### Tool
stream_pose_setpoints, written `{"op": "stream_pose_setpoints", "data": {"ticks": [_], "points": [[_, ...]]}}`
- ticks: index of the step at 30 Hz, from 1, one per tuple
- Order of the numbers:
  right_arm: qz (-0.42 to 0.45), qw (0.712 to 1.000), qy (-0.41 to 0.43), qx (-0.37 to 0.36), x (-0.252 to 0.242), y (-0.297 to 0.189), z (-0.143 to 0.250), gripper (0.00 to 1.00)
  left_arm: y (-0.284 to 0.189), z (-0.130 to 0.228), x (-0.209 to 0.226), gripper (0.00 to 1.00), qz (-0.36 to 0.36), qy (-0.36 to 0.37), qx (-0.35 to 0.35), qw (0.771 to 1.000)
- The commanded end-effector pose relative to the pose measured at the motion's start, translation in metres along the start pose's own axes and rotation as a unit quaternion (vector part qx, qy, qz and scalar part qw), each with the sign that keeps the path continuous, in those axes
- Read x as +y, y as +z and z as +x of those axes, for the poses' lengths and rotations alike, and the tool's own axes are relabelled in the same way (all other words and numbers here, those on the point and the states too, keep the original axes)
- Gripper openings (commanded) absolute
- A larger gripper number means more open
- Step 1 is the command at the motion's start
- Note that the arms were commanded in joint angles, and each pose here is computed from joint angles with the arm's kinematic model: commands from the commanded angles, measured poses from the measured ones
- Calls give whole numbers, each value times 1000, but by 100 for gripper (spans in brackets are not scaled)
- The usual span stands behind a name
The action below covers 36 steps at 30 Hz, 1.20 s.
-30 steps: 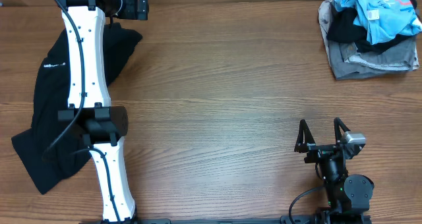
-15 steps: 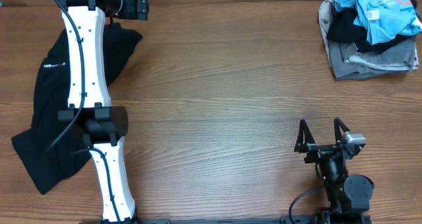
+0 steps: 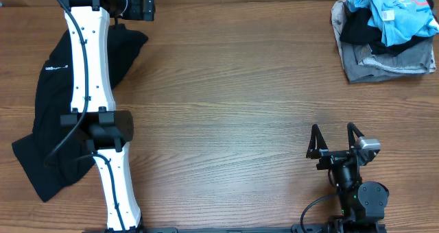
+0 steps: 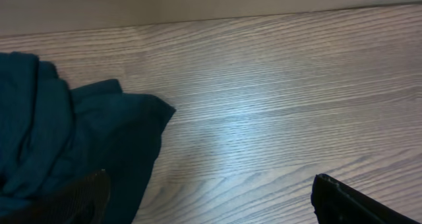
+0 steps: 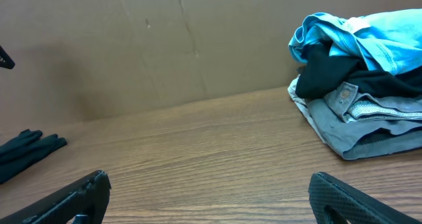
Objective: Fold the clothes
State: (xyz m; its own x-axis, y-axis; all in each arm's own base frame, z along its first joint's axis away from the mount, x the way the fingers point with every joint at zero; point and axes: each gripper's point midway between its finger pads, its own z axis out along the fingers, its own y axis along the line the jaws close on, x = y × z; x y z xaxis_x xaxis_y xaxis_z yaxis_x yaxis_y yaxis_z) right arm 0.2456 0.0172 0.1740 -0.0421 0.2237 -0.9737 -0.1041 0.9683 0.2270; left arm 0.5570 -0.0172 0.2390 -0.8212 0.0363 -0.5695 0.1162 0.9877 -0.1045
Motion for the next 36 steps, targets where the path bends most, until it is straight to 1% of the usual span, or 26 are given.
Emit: {"op": "stream_pose_setpoints", "data": {"ticks": [1, 3, 6, 8, 10, 11, 13, 15, 17, 19, 22, 25, 28, 32, 36], "points": [[5, 1000, 2, -4, -3, 0, 1, 100, -59, -19, -33, 100, 15, 21, -54, 998], [5, 1000, 2, -4, -3, 0, 1, 100, -81, -14, -47, 100, 21, 30, -57, 998], [5, 1000, 2, -4, -3, 0, 1, 100, -109, 11, -69, 100, 33, 43, -40, 998], [5, 1000, 2, -4, -3, 0, 1, 100, -120, 37, -81, 100, 40, 51, -22, 998], [5, 1000, 2, -4, -3, 0, 1, 100, -127, 70, -87, 100, 37, 67, 4, 997], [5, 1000, 2, -4, -3, 0, 1, 100, -127, 81, -86, 100, 25, 81, 6, 996], [5, 1000, 2, -4, -3, 0, 1, 100, -126, 98, -88, 100, 26, 97, -3, 995], [5, 1000, 2, -4, -3, 0, 1, 100, -121, 107, -88, 100, 26, 116, -36, 992], [5, 1000, 2, -4, -3, 0, 1, 100, -115, 106, -87, 100, 24, 120, -94, 988], [5, 1000, 2, -4, -3, 0, 1, 100, -110, 104, -90, 100, 31, 126, -160, 978], [5, 1000, 2, -4, -3, 0, 1, 100, -108, 115, -90, 100, 31, 126, -244, 961], [5, 1000, 2, -4, -3, 0, 1, 100, -111, 140, -87, 100, 29, 130, -300, 945], [5, 1000, 2, -4, -3, 0, 1, 100, -117, 174, -76, 100, 7, 129, -350, 928], [5, 1000, 2, -4, -3, 0, 1, 100, -125, 213, -61, 100, -12, 122, -402, 907], [5, 1000, 2, -4, -3, 0, 1, 100, -132, 241, -53, 100, -15, 118, -441, 889]]}}
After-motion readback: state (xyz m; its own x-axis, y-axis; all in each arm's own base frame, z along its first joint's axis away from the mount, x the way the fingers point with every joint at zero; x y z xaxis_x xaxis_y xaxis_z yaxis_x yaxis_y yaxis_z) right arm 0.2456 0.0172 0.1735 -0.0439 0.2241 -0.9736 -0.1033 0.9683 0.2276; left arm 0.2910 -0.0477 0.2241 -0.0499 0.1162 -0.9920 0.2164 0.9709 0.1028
